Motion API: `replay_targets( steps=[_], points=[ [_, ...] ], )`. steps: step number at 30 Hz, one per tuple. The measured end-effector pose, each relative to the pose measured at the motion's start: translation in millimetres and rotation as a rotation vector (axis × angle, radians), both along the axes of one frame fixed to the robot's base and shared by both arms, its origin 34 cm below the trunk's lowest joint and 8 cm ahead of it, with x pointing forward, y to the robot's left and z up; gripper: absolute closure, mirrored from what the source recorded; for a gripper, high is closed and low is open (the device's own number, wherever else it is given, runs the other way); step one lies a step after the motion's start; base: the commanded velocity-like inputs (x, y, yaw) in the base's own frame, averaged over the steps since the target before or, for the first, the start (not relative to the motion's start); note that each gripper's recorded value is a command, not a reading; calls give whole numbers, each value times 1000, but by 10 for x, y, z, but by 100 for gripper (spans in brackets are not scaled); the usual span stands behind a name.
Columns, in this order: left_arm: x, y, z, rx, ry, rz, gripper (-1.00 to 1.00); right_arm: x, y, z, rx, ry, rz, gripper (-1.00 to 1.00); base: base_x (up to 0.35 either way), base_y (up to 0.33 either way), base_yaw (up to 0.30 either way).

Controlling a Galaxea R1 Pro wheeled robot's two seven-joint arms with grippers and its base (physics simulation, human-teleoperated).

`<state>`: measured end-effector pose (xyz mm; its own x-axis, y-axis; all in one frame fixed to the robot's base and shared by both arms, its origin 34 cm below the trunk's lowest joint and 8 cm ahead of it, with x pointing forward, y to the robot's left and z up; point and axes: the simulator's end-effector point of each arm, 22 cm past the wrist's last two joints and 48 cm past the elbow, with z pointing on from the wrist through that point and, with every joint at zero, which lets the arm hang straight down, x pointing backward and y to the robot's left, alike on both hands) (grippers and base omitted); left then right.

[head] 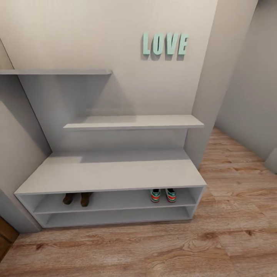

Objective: Pick up the two gym shoes and the two sandals from the corridor floor and place them onto the hallstand (shoe rack) in the corridor, making sure they are on the rack and not on the floor. Arrange them so the two gym shoes are next to each other and the two sandals are next to each other.

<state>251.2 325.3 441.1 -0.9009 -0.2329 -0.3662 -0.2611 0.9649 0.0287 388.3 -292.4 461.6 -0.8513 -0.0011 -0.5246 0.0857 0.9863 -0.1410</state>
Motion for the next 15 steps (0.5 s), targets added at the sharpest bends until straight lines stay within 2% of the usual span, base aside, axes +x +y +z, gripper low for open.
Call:
replay_targets(
  steps=[15],
  points=[
    [-1,-2,0,0,0,0,-100,0,0,0,0,0,0,-100,0,0,0]
  ],
)
